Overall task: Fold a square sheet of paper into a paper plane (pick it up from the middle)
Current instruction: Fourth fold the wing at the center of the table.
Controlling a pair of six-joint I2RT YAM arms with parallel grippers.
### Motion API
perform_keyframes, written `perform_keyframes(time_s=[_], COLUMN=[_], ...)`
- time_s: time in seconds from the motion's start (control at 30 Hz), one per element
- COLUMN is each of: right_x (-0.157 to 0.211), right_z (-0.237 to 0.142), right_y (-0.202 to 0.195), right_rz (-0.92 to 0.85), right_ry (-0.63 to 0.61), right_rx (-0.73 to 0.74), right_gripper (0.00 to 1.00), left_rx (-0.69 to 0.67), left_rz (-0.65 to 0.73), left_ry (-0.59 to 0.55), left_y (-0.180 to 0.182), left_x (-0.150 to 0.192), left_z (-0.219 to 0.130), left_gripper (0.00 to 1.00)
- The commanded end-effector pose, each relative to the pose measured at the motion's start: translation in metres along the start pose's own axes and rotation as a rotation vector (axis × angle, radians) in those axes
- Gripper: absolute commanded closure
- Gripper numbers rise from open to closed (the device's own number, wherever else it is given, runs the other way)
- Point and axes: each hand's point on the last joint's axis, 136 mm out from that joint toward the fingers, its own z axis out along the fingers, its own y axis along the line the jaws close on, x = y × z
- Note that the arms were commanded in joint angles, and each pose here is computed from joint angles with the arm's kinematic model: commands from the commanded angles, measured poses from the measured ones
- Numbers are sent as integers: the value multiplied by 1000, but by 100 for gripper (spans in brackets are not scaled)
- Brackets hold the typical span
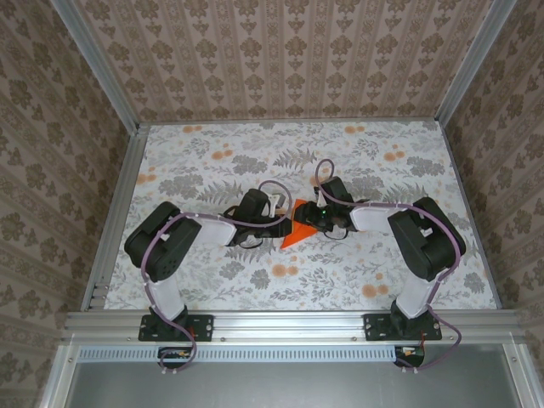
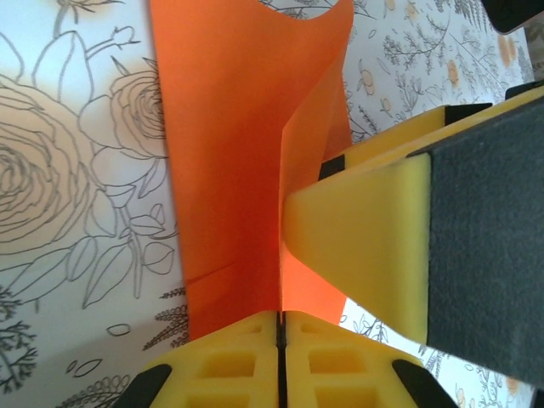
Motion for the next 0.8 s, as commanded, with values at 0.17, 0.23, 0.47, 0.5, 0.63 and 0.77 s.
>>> perform_keyframes(time_s=[0.17,0.23,0.47,0.5,0.63,0.77], right_x=[13,15,19,18,19,17], right_z=[3,3,3,4,5,4], right_y=[-25,-31,-48,-47,-41,-29], right_rz=[6,11,24,24,23,30], right_ry=[23,27,41,41,39,29], right_rx=[74,99,187,187,145,74], right_gripper=[49,51,54,54,53,52], left_rx=[18,13,11,8,4,13], left_rz=[-21,-21,-19,-14,-14,-23], left_ry=[39,40,19,11,18,35], left_y=[0,0,-5,-6,-5,-3], left_x=[3,3,-1,-3,-1,3], left_z=[7,6,-2,-4,-6,0], left_gripper=[92,92,86,85,81,79])
